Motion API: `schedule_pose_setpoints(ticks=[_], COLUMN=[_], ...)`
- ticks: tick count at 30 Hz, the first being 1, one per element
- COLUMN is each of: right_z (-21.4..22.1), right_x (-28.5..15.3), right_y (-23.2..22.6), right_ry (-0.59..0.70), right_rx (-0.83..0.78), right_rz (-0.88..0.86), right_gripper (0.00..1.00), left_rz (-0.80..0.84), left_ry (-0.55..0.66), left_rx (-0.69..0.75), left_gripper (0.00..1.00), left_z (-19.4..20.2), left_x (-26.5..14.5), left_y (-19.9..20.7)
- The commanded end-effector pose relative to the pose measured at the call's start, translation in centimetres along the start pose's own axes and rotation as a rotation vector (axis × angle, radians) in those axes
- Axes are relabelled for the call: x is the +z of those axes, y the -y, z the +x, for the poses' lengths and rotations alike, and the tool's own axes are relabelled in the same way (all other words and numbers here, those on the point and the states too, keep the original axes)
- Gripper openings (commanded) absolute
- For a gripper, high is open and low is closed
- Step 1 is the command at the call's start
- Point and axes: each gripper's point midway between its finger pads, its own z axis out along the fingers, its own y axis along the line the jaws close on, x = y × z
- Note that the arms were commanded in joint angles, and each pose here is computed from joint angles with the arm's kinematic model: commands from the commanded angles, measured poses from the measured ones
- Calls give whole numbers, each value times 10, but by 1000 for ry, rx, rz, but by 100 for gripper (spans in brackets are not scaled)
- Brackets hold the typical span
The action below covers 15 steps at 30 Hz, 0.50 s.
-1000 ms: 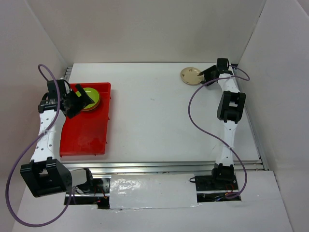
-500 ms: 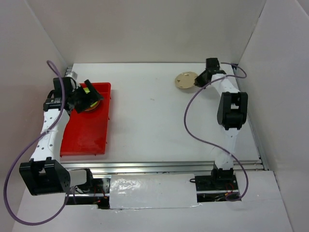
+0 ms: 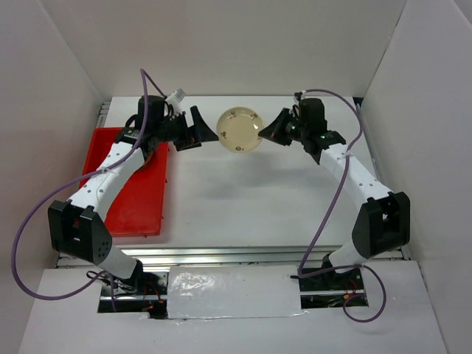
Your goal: Place the plates into the plastic bin on the countertop
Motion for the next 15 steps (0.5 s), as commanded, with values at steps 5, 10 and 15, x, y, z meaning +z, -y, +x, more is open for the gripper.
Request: schedule_pose_setpoints(ticks=[5,10,15], right_z=[28,42,53], right_x=[-20,-25,-20], right_y=[-53,-70,-77], right_ry=[-85,-117,-142], right_rx=[-29,-33,-44], right_rz=[-237,-294,-295], right_gripper=[0,0,0], left_rz=[102,59,4], left_ry=[48,43,46], left_rx=[29,20,25], left_gripper=[99,82,6], left_z=[-9,-5,-9], left_x=[-8,-2,-1], left_y=[34,24,12])
